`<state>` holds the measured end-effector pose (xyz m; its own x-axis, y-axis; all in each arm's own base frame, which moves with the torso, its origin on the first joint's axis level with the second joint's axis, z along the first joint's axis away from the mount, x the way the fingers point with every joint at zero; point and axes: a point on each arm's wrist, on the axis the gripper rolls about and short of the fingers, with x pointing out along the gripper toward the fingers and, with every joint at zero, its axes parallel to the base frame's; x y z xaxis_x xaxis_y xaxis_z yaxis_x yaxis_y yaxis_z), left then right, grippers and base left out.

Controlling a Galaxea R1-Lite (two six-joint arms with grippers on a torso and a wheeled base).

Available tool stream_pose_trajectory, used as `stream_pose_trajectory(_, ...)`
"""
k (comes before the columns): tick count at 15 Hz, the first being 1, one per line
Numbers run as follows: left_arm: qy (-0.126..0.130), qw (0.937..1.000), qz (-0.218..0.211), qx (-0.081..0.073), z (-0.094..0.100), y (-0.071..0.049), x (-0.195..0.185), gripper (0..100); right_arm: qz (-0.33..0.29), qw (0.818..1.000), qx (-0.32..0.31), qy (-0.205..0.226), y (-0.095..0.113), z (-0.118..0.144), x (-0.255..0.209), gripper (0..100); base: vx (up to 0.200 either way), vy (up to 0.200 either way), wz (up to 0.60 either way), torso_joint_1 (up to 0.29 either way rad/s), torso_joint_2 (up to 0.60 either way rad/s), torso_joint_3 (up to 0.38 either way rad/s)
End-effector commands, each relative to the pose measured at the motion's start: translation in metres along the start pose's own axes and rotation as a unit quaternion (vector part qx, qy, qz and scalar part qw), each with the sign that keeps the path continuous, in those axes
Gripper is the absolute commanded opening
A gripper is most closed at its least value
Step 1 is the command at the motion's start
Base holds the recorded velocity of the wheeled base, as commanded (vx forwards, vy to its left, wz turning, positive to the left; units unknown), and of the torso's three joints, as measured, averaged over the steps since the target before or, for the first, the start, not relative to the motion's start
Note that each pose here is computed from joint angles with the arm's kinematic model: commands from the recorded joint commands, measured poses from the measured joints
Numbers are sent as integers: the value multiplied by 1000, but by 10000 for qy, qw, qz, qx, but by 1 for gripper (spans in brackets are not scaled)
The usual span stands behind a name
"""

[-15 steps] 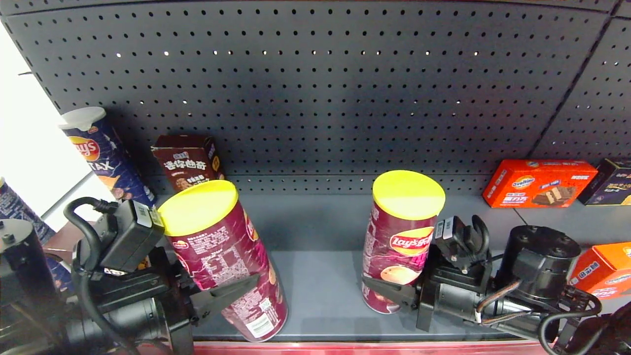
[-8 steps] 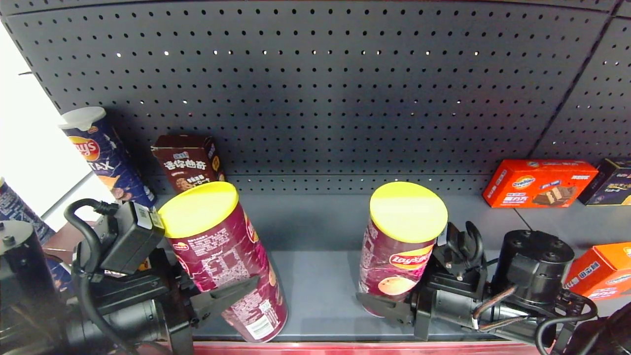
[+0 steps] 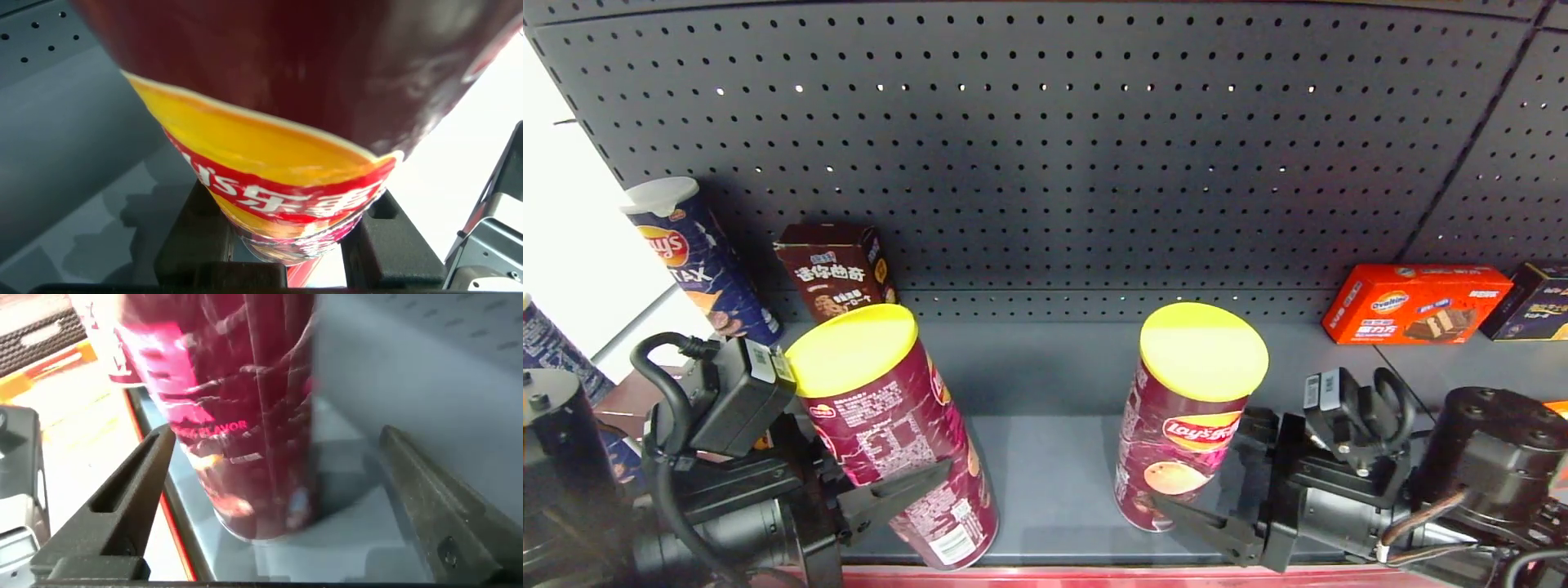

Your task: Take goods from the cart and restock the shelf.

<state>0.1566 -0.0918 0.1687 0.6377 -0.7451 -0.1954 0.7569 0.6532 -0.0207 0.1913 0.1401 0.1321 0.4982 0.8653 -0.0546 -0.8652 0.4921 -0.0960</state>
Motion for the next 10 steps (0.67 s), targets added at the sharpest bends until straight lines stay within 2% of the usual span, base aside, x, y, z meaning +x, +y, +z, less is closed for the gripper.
stream_pose_trajectory(1, 10, 10000, -4, 0, 0, 0, 0, 0, -281, 9986, -214, -401, 2, 21, -28, 100, 0, 0, 0, 0, 0, 0)
stream_pose_trajectory(3, 3, 10000, -3, -5, 0, 0, 0, 0, -402, 9967, -339, -625, 4, 32, -44, 100, 0, 0, 0, 0, 0, 0)
stream_pose_trajectory(6, -11, 10000, -3, 0, 0, -1, -1, 0, -717, 9931, -482, -789, 16, 33, -83, 100, 0, 0, 0, 0, 0, 0)
stream_pose_trajectory(10, -61, 10000, -7, 21, 1, -2, -5, 0, -1557, 9788, -793, -1066, 15, 45, -121, 100, 0, 0, 0, 0, 0, 0)
